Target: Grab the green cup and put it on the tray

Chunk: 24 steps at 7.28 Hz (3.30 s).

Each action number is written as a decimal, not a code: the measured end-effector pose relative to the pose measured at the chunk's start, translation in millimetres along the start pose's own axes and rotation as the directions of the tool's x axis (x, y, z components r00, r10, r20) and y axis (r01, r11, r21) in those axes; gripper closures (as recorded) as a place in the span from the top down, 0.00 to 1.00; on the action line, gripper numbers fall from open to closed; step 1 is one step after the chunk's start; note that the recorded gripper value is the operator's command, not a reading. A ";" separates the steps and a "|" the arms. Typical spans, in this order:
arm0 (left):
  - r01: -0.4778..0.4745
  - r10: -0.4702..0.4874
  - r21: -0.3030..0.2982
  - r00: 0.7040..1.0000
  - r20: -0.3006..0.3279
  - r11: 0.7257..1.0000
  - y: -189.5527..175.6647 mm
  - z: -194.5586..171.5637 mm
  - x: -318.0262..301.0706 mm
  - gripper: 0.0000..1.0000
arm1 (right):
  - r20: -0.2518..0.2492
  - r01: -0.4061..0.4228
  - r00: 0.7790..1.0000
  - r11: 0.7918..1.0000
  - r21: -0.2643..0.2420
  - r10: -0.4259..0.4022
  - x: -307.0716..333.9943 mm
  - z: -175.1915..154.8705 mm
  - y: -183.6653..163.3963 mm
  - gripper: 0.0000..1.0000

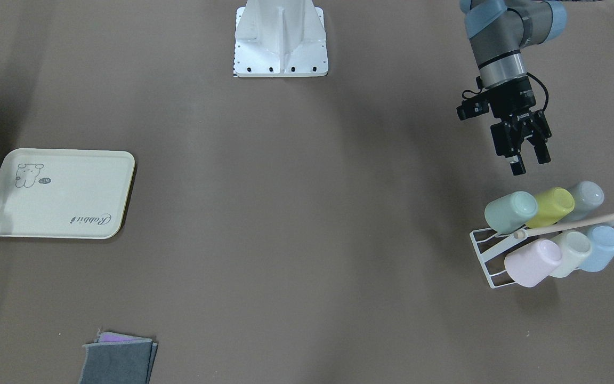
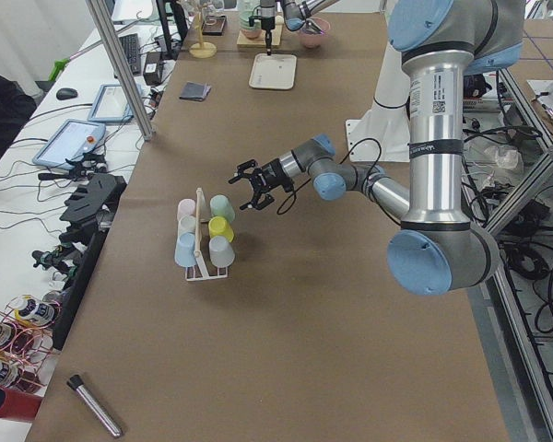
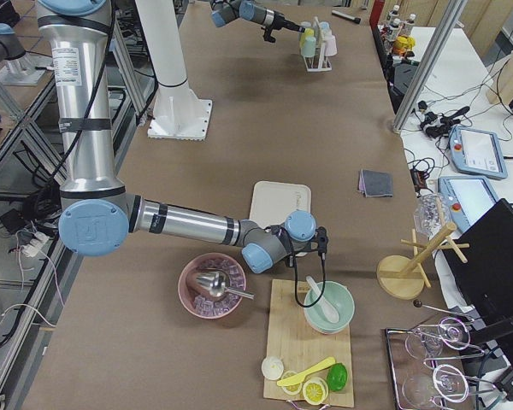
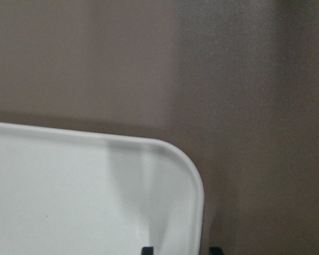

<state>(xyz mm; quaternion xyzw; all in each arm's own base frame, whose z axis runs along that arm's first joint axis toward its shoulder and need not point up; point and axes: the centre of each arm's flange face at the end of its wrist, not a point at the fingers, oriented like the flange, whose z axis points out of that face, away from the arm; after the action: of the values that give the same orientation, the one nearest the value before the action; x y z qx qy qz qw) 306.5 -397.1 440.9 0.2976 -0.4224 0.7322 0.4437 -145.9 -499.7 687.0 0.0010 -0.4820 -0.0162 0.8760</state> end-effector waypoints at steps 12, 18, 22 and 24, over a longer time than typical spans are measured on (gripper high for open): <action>-0.258 0.259 -0.159 0.966 -0.019 0.953 -91.5 44.7 -8.8 0.98 | 0.015 0.003 1.000 1.000 -0.012 -0.003 -11.0 2.7 -2.5 0.00; -0.279 0.276 -0.189 0.960 -0.039 0.942 -98.2 58.8 1.1 0.98 | 0.113 0.025 0.993 1.000 0.008 -0.026 -126.2 -6.8 -70.3 0.00; -0.281 0.276 -0.194 0.960 -0.050 0.940 -100.7 68.2 -4.0 0.98 | 0.148 -0.061 0.987 0.998 -0.001 0.060 -284.6 28.2 -101.5 0.00; -0.279 0.274 -0.197 0.960 -0.055 0.940 -99.7 72.1 -5.2 0.98 | 0.129 -0.108 0.986 0.994 0.000 0.107 -377.8 44.3 -109.3 0.00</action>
<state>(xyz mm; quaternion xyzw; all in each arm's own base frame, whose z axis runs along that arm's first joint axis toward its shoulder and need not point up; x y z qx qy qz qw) 403.0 -437.9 505.6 0.1790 -0.5264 0.7443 0.3700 -388.4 -597.2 389.8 -0.0231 -0.5370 0.0325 0.8427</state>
